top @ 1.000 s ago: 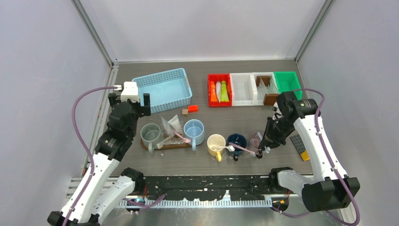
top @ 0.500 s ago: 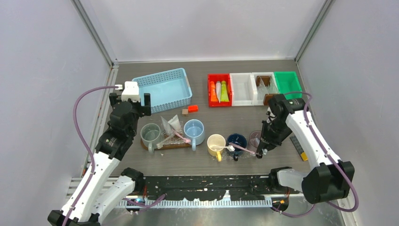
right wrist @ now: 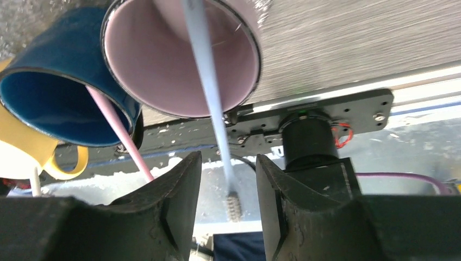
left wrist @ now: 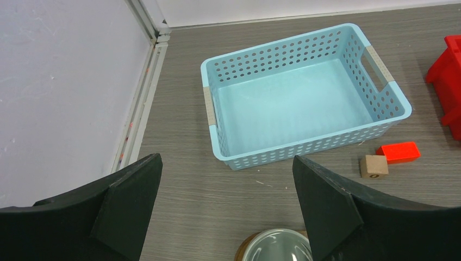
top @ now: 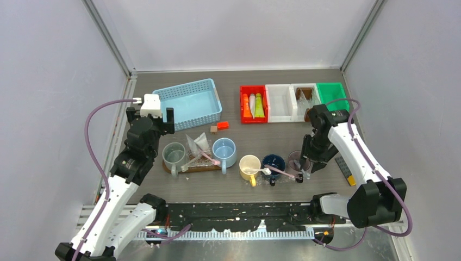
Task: Prepare toiletry sets of a toothbrush and toothpaste on the tray
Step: Place the toothbrush in the cup.
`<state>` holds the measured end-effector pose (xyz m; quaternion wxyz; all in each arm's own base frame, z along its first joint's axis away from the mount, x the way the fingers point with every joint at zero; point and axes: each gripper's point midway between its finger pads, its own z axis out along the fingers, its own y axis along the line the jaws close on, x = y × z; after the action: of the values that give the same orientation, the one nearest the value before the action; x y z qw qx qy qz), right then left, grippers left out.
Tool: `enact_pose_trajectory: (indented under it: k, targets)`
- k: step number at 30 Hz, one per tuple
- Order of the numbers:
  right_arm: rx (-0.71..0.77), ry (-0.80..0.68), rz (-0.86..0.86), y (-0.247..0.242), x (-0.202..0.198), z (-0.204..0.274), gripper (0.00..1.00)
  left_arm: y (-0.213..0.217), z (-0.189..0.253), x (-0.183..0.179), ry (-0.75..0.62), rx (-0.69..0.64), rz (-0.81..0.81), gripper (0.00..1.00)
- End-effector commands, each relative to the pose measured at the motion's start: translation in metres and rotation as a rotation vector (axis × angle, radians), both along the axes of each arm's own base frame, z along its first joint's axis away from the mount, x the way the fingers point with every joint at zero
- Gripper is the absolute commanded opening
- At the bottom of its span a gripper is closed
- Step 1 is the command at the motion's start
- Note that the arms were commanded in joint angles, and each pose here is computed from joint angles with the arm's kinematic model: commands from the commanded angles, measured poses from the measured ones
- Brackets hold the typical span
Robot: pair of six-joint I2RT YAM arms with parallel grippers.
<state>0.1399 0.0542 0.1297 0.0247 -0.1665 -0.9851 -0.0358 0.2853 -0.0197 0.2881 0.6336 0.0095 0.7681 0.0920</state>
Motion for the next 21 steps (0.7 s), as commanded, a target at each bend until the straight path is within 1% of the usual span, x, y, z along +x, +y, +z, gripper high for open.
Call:
enact_pose_trajectory:
  k: [1, 5, 10, 11, 12, 13, 14, 15, 16, 17, 18, 19, 20, 21]
  targets:
    - [-0.185, -0.116, -0.021, -0.032, 0.015, 0.022, 0.49, -0.002, 0.015, 0.003, -0.06, -0.011, -0.005, 0.93]
    - [-0.261, -0.2, -0.028, -0.045, 0.031, 0.043, 0.55, -0.001, 0.015, 0.003, -0.061, -0.009, -0.003, 0.93]
    - [-0.322, -0.343, -0.055, -0.055, 0.069, 0.071, 0.67, -0.001, 0.016, 0.002, -0.063, -0.01, -0.004, 0.93]
    - [-0.333, -0.39, -0.065, -0.056, 0.081, 0.079, 0.68, -0.001, 0.016, 0.002, -0.063, -0.01, -0.003, 0.93]
    - [-0.338, -0.402, -0.07, -0.057, 0.088, 0.08, 0.69, -0.001, 0.016, 0.002, -0.064, -0.011, -0.005, 0.93]
    - [-0.342, -0.455, -0.083, -0.057, 0.102, 0.088, 0.69, -0.001, 0.016, 0.002, -0.065, -0.011, -0.004, 0.93]
    - [-0.344, -0.463, -0.088, -0.057, 0.112, 0.087, 0.7, -0.001, 0.017, 0.002, -0.067, -0.012, -0.005, 0.93]
    - [-0.336, -0.514, -0.097, -0.056, 0.126, 0.096, 0.7, -0.001, 0.017, 0.002, -0.067, -0.013, -0.005, 0.93]
    - [-0.333, -0.518, -0.101, -0.056, 0.136, 0.095, 0.71, -0.001, 0.017, 0.002, -0.068, -0.014, -0.005, 0.93]
    - [-0.322, -0.57, -0.11, -0.054, 0.151, 0.104, 0.71, -0.001, 0.017, 0.002, -0.068, -0.014, -0.004, 0.93]
    - [-0.311, -0.565, -0.114, -0.054, 0.161, 0.101, 0.71, -0.001, 0.017, 0.001, -0.069, -0.014, -0.006, 0.93]
    - [-0.3, -0.612, -0.126, -0.056, 0.176, 0.11, 0.71, -0.001, 0.017, 0.001, -0.071, -0.017, -0.007, 0.93]
    - [-0.289, -0.606, -0.125, -0.055, 0.186, 0.106, 0.71, -0.002, 0.017, 0.001, -0.071, -0.018, -0.009, 0.93]
    - [-0.289, -0.647, -0.142, -0.061, 0.2, 0.113, 0.71, -0.002, 0.018, 0.001, -0.073, -0.02, -0.01, 0.93]
